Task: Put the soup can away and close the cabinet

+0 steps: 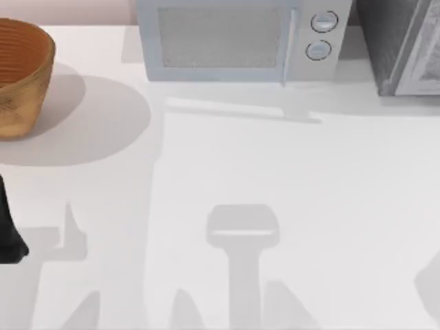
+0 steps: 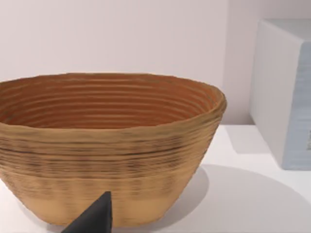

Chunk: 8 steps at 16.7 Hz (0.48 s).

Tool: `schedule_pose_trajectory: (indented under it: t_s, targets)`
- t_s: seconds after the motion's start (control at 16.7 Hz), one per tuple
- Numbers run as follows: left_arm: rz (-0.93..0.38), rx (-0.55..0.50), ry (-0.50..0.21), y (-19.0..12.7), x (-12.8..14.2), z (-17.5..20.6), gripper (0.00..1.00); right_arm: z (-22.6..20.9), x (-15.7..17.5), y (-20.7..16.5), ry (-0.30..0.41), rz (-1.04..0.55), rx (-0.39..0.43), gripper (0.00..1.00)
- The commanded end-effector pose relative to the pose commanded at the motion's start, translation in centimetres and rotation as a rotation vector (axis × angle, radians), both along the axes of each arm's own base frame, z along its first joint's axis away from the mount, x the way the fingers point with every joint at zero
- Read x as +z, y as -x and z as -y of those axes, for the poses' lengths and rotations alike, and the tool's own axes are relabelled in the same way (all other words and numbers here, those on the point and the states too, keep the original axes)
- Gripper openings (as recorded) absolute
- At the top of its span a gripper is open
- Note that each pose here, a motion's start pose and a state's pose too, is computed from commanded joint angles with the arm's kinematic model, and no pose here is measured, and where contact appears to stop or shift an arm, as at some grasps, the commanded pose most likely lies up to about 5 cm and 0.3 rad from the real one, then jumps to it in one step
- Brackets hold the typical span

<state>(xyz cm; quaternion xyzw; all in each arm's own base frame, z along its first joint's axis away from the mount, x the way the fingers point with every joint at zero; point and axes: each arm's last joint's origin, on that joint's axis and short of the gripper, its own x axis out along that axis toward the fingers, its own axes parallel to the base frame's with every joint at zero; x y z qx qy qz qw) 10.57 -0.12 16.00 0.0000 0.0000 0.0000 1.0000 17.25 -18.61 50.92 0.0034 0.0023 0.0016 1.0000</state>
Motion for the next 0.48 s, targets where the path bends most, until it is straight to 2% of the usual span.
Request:
schedule_pose_trajectory:
  t_s: [0.24,0.48]
  targets:
    - [0.000,0.000,0.000,0.0,0.0,0.0,1.00,-3.9,-0.1,-3.6,-0.012,0.001,-0.001,1.00]
    - [0.000,0.000,0.000,0.0,0.0,0.0,1.00,-9.9,-0.2,-6.8,-0.020,-0.001,-0.004,1.00]
